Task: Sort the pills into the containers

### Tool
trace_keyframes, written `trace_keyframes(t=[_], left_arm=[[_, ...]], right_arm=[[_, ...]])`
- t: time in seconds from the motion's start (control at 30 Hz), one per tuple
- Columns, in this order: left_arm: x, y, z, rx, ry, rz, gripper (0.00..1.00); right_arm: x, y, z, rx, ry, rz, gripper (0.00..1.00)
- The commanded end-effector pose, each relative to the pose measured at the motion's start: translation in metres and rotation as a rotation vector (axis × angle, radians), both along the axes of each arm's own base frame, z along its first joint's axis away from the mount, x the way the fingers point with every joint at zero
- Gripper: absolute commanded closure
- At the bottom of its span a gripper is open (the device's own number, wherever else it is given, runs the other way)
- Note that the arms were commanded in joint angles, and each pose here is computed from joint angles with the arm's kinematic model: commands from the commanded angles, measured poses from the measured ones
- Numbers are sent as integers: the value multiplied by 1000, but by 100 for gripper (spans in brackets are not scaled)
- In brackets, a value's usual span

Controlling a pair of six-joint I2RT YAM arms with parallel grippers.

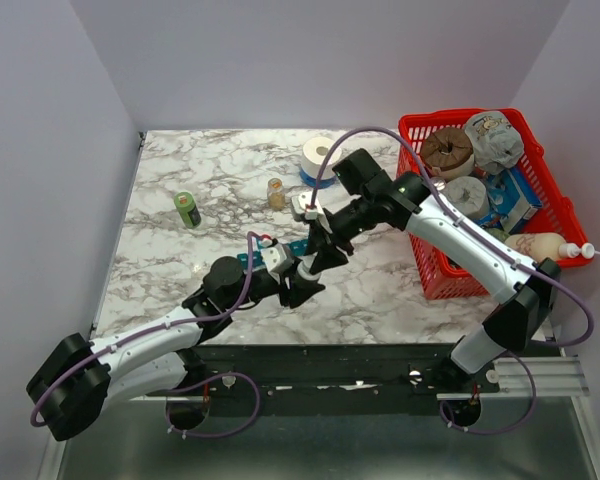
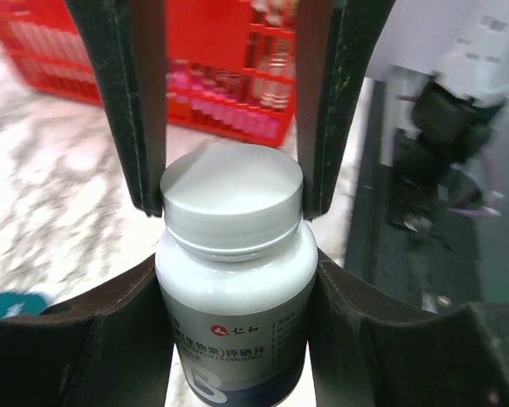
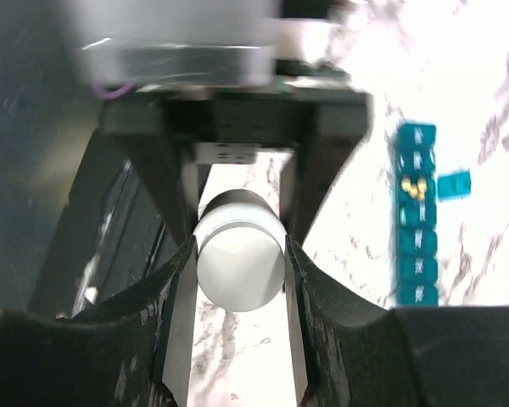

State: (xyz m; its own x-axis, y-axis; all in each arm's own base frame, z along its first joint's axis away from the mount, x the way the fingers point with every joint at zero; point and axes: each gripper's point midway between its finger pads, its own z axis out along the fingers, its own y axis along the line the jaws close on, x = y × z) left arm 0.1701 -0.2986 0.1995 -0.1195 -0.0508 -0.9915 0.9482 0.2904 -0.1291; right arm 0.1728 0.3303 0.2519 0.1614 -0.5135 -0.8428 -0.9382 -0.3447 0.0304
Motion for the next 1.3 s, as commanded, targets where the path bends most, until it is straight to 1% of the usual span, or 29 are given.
trace_keyframes(t=[0.0, 0.03, 0.07, 0.13, 0.17, 0.2, 0.23, 0.27, 0.3, 0.33, 0.37, 0.4, 0.43, 0.5, 0.57, 0.6, 0.63, 0.67, 0.7, 0.77, 0.8, 0.87, 0.9, 0.93, 0.97, 1.03, 1.13, 1.17, 1.27], left_arm=[[65, 33, 45, -110, -133, 424, 100], [72, 37, 48, -118, -139, 469, 100], [78, 37, 47, -114, -135, 494, 100], [81, 35, 48, -112, -142, 494, 100], [81, 31, 46, -106, -138, 480, 100], [78, 28, 44, -102, -139, 458, 100], [72, 23, 46, -115, -151, 413, 100], [66, 21, 40, -111, -147, 383, 100], [62, 20, 37, -107, -148, 360, 100], [52, 15, 33, -95, -151, 298, 100], [46, 15, 28, -86, -151, 270, 100], [41, 14, 26, -81, -152, 245, 100], [35, 13, 21, -67, -143, 211, 100], [20, 11, 18, -59, -138, 131, 100], [5, 9, 16, -55, -128, 55, 100], [1, 8, 16, -56, -121, 30, 100], [-4, 7, 17, -62, -112, 4, 100], [-8, 5, 18, -64, -107, -24, 100], [-16, 3, 19, -65, -102, -68, 100], [-23, -2, 21, -68, -85, -120, 100], [-29, -4, 22, -67, -81, -162, 100], [-31, -8, 24, -65, -63, -192, 100], [-32, -9, 24, -63, -57, -209, 100], [-33, -10, 25, -64, -55, -220, 100], [-33, -12, 24, -62, -49, -228, 100], [-33, -14, 27, -71, -45, -236, 100], [-33, -16, 25, -66, -38, -252, 100], [-32, -17, 25, -64, -35, -253, 100], [-29, -17, 24, -64, -33, -244, 100]], right_arm=[[44, 6, -40, -195, 184, -466, 80], [47, 0, -59, -238, 191, -529, 80], [52, 3, -60, -217, 192, -566, 80], [55, 2, -66, -222, 199, -595, 72], [53, 2, -63, -217, 213, -583, 66], [51, 4, -58, -202, 225, -564, 55], [43, 8, -48, -170, 251, -512, 50], [45, 9, -31, -137, 242, -494, 43], [45, 9, -21, -109, 224, -463, 30], [41, 10, -8, -70, 229, -415, 22], [46, 7, 12, -28, 189, -405, 14], [46, 5, 21, -7, 170, -389, 2], [41, 3, 33, 27, 160, -346, 0], [40, -5, 49, 67, 76, -285, 0], [26, -11, 53, 80, 46, -204, 0], [21, -15, 55, 108, -24, -134, 0], [8, -16, 59, 145, -25, -60, 0], [-5, -22, 54, 144, -17, -5, 0], [-12, -26, 54, 203, -136, 114, 0], [-34, -36, 40, 246, -170, 253, 0], [-33, -35, 37, 272, -225, 296, 0], [-34, -32, 32, 258, -192, 308, 0], [-33, -30, 31, 263, -203, 337, 1], [-32, -27, 25, 244, -169, 348, 2], [-35, -26, 30, 245, -142, 353, 2], [-37, -23, 27, 229, -103, 353, 7], [-37, -21, 19, 201, -88, 344, 11], [-37, -20, 17, 194, -111, 347, 12], [-38, -21, 11, 165, -103, 339, 17]])
